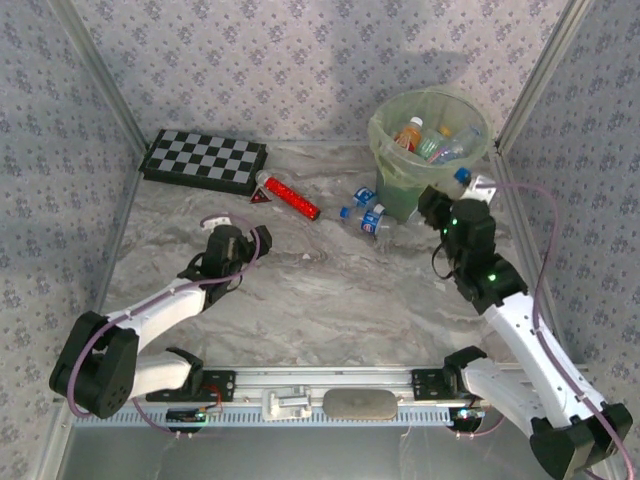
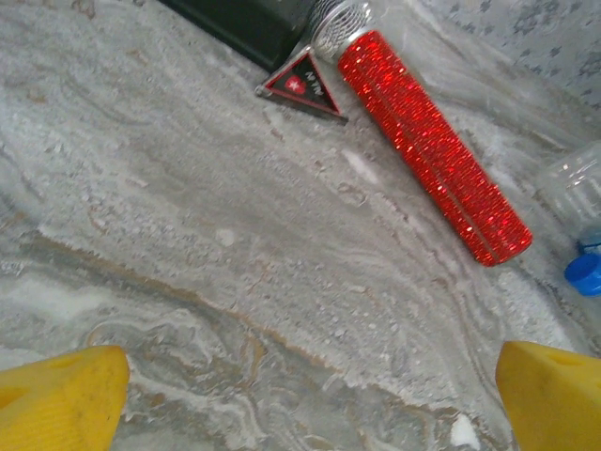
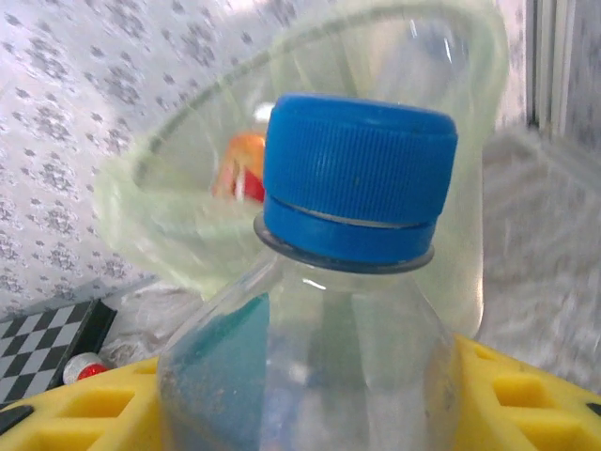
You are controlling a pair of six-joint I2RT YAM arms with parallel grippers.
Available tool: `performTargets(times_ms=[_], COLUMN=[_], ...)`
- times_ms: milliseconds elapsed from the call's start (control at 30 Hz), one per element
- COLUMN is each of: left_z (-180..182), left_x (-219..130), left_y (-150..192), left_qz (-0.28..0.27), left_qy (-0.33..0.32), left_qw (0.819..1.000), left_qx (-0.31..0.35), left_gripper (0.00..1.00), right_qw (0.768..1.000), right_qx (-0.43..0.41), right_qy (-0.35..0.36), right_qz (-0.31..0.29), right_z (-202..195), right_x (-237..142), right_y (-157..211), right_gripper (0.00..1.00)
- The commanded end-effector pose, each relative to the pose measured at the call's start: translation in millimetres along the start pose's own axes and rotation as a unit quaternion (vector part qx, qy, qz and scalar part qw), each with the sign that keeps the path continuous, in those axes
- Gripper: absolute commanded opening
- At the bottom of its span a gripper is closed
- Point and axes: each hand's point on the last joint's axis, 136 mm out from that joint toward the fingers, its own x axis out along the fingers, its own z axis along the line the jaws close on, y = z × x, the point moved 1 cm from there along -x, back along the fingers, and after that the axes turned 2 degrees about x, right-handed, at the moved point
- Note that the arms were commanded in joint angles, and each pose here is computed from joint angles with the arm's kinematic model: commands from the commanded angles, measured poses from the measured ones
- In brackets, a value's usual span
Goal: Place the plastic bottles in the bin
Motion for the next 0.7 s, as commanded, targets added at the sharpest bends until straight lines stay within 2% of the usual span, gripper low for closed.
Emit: performTargets(times_ms=[0,100,300,467,667], left_z=[-11,-12,-16,-26,-61], left_x=[1,0,-1,-2,-4], left_y=[-14,-16,-17,-17,-16], left_qz=[-0.009,-0.009,-0.005,-0.001,0.004], left_qy=[0.012,0.014,0.020,0.047,0.147], left_qw=[1.000,1.000,1.000,0.999,0.988], left_qx=[0.001,0.002,0.006,0.019,0.042], left_gripper=[1.00,1.00,1.00,1.00,1.00], right_qw=[0.994,0.993,0.992,0.990,0.977], right_qx=[-0.086,-0.097,-0.092,-0.082,-0.066], right_qy=[-0.040,-0.054,-0.086,-0.103,-0.106], right_qz=[-0.046,-0.049,-0.018,0.057,0.171], right_z=[25,35,44,47,41], right_x=[-1,15,74,128,170], right_y=[-57,-97,-138,-133,-98], right_gripper=[0.47,0.48,0.49,0.49,0.49])
